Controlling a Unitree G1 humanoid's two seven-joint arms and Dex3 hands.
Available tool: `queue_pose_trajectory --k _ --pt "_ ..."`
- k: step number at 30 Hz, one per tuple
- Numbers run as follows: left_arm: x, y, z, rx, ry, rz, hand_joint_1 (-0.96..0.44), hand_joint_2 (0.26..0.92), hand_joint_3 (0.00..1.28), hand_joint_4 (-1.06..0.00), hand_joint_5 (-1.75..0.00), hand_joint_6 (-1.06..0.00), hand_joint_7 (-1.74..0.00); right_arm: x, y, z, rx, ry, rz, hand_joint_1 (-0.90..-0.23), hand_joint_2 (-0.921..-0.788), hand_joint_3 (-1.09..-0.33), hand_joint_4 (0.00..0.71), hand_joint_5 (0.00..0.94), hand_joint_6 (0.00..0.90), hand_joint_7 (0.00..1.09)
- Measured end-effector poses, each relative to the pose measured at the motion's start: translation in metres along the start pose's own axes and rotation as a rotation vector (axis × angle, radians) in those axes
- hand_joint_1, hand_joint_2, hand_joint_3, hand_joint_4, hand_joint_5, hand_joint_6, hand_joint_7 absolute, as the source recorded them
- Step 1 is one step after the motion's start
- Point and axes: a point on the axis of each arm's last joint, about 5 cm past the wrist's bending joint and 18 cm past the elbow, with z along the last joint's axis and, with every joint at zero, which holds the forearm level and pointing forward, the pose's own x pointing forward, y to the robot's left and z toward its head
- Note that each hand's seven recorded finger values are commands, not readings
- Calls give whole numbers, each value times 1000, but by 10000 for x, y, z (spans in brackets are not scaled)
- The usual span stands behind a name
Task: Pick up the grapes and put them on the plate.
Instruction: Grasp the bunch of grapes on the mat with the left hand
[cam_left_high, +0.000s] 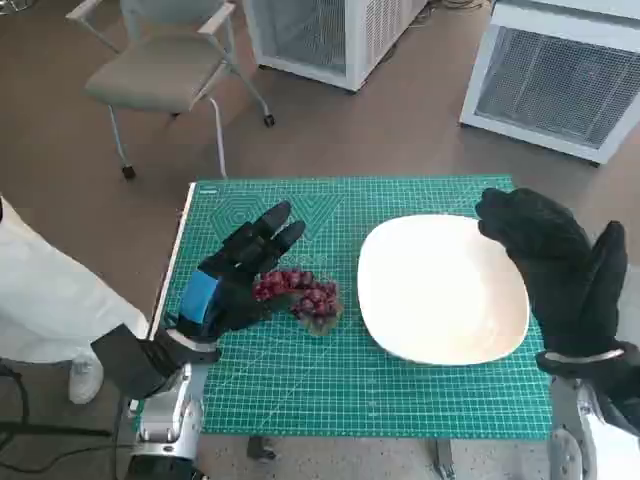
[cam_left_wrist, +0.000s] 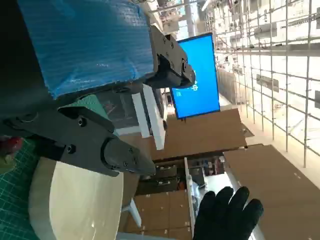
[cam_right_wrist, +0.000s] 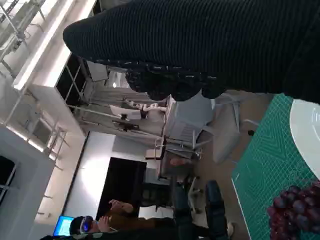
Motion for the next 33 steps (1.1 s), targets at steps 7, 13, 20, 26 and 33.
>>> queue_pose_trajectory --k 7,13,20,26,33 --pt "1 -3 -1 1 1 -2 -343 921 20 -433 0 -457 -1 1 1 2 0 -1 1 -325 -921 -587 395 862 263 1003" --pt "2 -4 -2 1 1 -3 -341 921 20 -432 0 -457 -1 1 1 3 1 -2 1 -325 -921 -588 395 863 262 1004" --pt "2 -6 -2 1 1 -4 -339 921 21 -429 0 -458 -1 0 0 3 1 -3 0 -321 -921 -590 394 865 261 1005" --pt "4 -10 -3 3 3 -6 -337 921 25 -426 0 -458 -1 0 3 3 1 -4 1 -318 -921 -592 392 867 260 1007" --pt "5 -11 -3 4 4 -8 -335 921 31 -423 0 -458 -1 0 8 2 2 -7 1 -319 -921 -594 391 871 259 1010"
